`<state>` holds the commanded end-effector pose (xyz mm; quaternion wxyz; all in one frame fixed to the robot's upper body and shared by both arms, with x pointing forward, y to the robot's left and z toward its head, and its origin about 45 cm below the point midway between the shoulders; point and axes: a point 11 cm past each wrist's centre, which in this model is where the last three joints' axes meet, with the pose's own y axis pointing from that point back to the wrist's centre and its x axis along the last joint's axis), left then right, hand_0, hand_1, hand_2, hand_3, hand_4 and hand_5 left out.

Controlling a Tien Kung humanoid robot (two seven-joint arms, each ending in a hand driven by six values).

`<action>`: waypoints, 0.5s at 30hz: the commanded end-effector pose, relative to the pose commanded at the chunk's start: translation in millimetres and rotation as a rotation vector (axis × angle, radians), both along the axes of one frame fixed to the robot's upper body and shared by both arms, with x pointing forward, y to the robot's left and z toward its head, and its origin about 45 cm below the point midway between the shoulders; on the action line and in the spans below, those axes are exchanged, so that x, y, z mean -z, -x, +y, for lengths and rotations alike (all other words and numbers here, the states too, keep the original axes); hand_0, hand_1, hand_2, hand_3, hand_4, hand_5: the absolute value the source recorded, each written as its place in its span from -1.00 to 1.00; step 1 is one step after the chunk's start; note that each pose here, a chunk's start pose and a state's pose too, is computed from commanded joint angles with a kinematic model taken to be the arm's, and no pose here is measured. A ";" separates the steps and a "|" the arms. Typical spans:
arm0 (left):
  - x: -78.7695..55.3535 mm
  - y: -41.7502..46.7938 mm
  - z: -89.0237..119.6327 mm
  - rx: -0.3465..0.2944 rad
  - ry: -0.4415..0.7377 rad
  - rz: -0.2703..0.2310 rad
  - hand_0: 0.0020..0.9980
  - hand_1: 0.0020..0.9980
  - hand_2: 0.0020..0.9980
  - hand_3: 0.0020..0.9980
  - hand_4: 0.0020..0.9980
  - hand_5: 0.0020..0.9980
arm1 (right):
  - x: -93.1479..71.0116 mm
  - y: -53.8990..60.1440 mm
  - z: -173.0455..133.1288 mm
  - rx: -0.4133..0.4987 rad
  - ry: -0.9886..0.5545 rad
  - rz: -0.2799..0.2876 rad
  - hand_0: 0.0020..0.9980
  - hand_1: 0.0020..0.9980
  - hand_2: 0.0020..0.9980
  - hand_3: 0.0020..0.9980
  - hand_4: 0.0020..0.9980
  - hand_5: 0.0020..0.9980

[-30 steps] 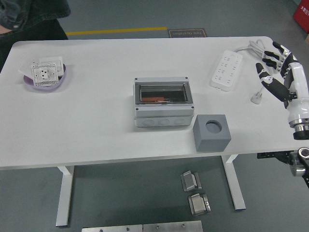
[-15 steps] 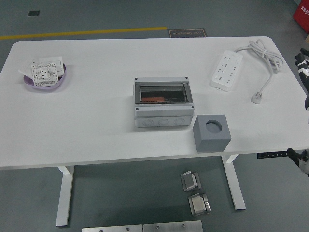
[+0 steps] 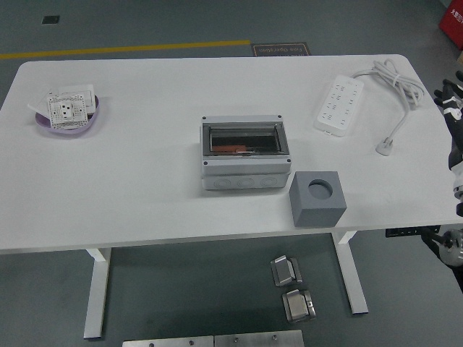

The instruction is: Pick up the cylinder from the cube,place it in the box,flap close box

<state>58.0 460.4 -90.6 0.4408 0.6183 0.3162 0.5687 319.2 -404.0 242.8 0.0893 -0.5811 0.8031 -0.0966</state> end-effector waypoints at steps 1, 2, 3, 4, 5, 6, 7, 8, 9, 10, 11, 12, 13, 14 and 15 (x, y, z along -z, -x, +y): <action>-0.1 -0.7 0.0 0.000 0.000 -0.001 0.27 0.29 0.21 0.26 0.34 -0.36 | 0.1 -0.1 0.3 -0.001 0.000 0.000 0.40 0.33 0.43 0.45 0.48 -0.17; -0.2 -1.4 0.0 0.001 0.000 -0.002 0.27 0.29 0.21 0.26 0.34 -0.36 | 0.3 -0.3 0.6 -0.001 0.000 0.000 0.40 0.33 0.43 0.45 0.48 -0.17; -0.3 -2.1 0.0 0.002 0.000 -0.002 0.27 0.29 0.21 0.26 0.34 -0.36 | 0.4 -0.6 0.9 -0.002 0.000 0.001 0.40 0.33 0.43 0.45 0.48 -0.17; -0.4 -2.7 0.1 0.003 -0.001 -0.002 0.27 0.29 0.21 0.26 0.34 -0.36 | 0.7 -1.0 1.4 -0.003 0.000 0.001 0.40 0.33 0.43 0.45 0.48 -0.17; -0.5 -3.1 0.2 0.004 -0.001 -0.002 0.27 0.29 0.21 0.26 0.34 -0.36 | 1.0 -1.2 1.7 -0.004 0.000 0.002 0.40 0.33 0.43 0.45 0.48 -0.17; -0.7 -3.3 0.5 0.004 -0.002 -0.002 0.27 0.29 0.21 0.26 0.34 -0.36 | 1.3 -1.6 2.2 -0.005 0.000 0.003 0.40 0.33 0.43 0.45 0.48 -0.17; -0.8 -3.3 0.9 0.004 -0.002 -0.002 0.27 0.29 0.21 0.26 0.34 -0.36 | 1.6 -1.8 2.6 -0.006 0.000 0.004 0.38 0.32 0.42 0.41 0.47 -0.15; -1.0 -3.2 1.3 0.004 -0.003 -0.001 0.27 0.29 0.21 0.26 0.34 -0.36 | 1.8 -1.9 3.0 -0.008 0.001 0.005 0.38 0.32 0.42 0.41 0.47 -0.15; -1.2 -3.1 1.9 0.003 -0.005 -0.001 0.27 0.29 0.21 0.26 0.34 -0.36 | 1.8 -2.0 3.2 -0.008 0.001 0.006 0.38 0.32 0.42 0.41 0.47 -0.15; -1.4 -2.9 2.5 0.002 -0.006 0.000 0.27 0.29 0.21 0.26 0.34 -0.36 | 1.8 -2.0 3.3 -0.009 0.001 0.006 0.38 0.32 0.42 0.41 0.47 -0.15; -1.5 -2.6 3.1 0.000 -0.008 0.000 0.27 0.29 0.21 0.26 0.34 -0.36 | 1.9 -1.9 3.2 -0.008 0.001 0.006 0.38 0.32 0.42 0.41 0.47 -0.15; -1.6 -2.0 3.5 -0.002 -0.009 0.001 0.27 0.29 0.21 0.26 0.34 -0.36 | 2.1 -1.7 3.0 -0.008 0.001 0.007 0.38 0.32 0.42 0.41 0.47 -0.15; -1.6 -1.4 3.9 -0.003 -0.009 0.002 0.27 0.29 0.21 0.26 0.34 -0.36 | 2.4 -1.6 2.9 -0.007 0.001 0.008 0.38 0.32 0.42 0.39 0.47 -0.13; -1.6 -0.6 4.2 -0.004 -0.010 0.003 0.27 0.29 0.21 0.26 0.34 -0.36 | 2.7 -1.5 2.7 -0.007 0.001 0.009 0.38 0.32 0.42 0.39 0.47 -0.13; -1.6 0.2 4.4 -0.006 -0.011 0.005 0.27 0.29 0.21 0.26 0.34 -0.36 | 2.9 -1.4 2.7 -0.007 0.001 0.010 0.38 0.32 0.42 0.39 0.47 -0.13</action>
